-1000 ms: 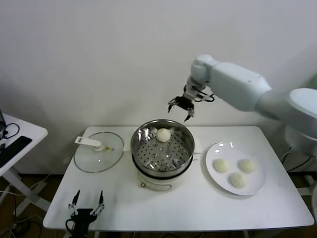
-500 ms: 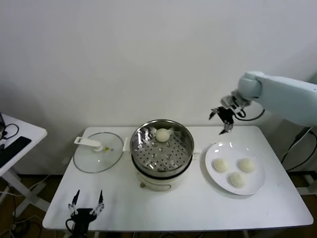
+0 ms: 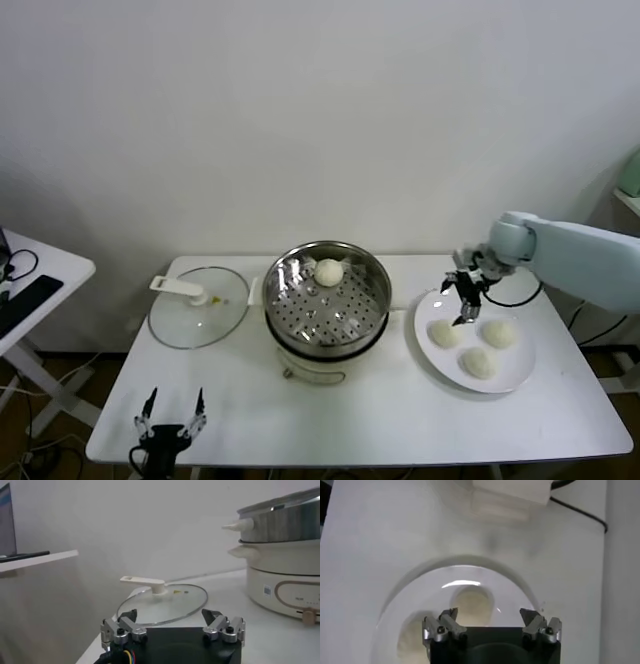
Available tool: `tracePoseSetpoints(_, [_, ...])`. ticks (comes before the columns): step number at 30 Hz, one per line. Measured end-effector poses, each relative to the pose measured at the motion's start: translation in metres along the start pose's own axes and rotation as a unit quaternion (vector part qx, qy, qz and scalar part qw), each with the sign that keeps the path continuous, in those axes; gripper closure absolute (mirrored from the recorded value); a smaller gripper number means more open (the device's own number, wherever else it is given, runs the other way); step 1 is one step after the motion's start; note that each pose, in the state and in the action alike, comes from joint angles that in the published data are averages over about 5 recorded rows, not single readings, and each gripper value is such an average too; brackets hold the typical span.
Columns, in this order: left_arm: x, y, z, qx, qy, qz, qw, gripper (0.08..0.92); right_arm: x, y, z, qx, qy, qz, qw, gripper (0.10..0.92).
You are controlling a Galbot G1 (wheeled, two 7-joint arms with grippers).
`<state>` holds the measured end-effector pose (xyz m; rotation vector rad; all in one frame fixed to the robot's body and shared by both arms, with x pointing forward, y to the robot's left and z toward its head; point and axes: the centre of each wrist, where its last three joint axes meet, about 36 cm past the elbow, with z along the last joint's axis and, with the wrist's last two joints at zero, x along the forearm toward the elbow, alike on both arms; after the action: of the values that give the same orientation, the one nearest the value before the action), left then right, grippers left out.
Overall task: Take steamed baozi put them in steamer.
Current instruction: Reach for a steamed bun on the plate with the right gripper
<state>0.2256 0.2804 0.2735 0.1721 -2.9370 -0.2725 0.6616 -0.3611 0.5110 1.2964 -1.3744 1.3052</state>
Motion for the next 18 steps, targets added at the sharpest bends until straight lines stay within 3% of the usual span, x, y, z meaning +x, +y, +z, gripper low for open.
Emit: tracePoseSetpoints(18, [-0.001,-0.001,0.005,-0.004,0.006,0.003,1.000,0.177,-0.051,0.016,0.003,-0.022,0.027,-0.013,0.999,0.227])
